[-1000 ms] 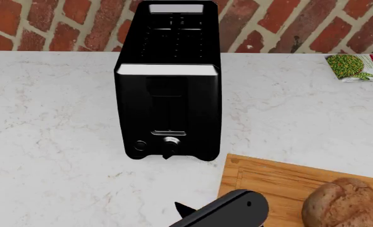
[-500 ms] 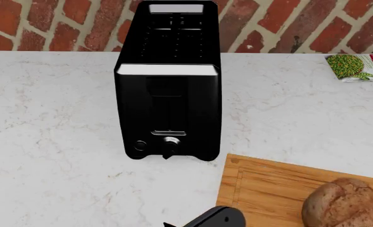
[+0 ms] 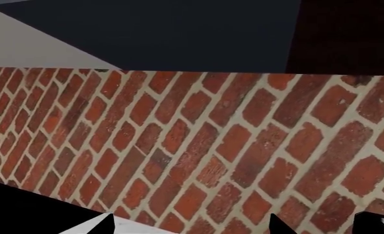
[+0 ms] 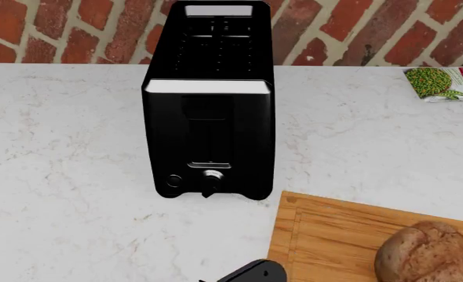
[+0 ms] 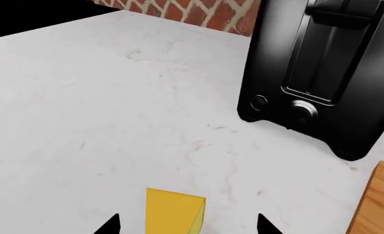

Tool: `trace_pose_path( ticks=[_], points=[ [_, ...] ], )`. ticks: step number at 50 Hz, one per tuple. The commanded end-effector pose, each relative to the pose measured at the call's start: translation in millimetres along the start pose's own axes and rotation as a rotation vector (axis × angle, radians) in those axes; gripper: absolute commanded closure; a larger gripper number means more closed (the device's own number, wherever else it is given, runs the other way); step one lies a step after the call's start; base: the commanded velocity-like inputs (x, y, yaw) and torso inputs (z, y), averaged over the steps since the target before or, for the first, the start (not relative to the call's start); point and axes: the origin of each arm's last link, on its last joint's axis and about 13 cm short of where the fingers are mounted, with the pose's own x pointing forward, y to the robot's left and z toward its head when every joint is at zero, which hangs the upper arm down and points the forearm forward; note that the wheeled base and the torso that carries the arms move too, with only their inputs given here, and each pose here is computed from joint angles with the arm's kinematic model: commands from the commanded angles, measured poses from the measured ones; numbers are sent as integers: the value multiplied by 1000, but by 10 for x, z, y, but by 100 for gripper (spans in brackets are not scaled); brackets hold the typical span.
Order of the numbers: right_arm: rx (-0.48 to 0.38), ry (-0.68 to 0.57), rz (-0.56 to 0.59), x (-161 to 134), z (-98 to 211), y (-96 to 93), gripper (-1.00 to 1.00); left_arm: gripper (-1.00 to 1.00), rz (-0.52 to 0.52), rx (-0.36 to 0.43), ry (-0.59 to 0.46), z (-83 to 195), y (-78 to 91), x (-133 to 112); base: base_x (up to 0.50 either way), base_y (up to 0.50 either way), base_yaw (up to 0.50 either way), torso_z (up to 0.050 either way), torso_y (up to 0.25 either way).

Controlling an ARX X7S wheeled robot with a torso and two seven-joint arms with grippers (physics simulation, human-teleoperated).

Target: Pick up the wedge of cheese and place it on the slice of bread to prepare a simple cheese on bread dish.

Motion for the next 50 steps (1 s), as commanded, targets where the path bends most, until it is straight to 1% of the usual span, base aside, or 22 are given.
trace_pose_path(
  ticks=[1,2,4,5,8,14,31,34,43,50],
  points=[
    [6,5,-31,130,-78,33,-100,-100,-7,-8,-4,7,5,-5,0,0,0,0,0],
    [-5,6,-34,140,-87,40,-100,-100,-7,-8,-4,7,6,-6,0,0,0,0,0],
    [7,0,-25,148,-92,61,-100,-100,-8,-9,-6,7,7,-6,0,0,0,0,0],
    [-10,1,-28,155,-98,70,-100,-100,-9,-10,-5,6,6,-6,0,0,0,0,0],
    [14,-5,-7,166,-87,79,-100,-100,-13,-11,-5,5,6,-5,0,0,0,0,0],
    [6,-3,3,193,-91,95,-100,-100,-12,-11,-5,6,8,-5,0,0,0,0,0],
    [35,25,38,243,-152,166,-100,-100,-18,-20,-9,16,13,-9,0,0,0,0,0],
    [30,30,42,246,-172,176,-100,-100,-21,-22,-8,12,14,-10,0,0,0,0,0],
    [50,49,31,266,-236,155,-100,-100,-23,-24,-8,9,17,-15,0,0,0,0,0],
    [49,54,11,235,-255,141,-100,-100,-22,-26,-9,15,18,-20,0,0,0,0,0]
  ],
)
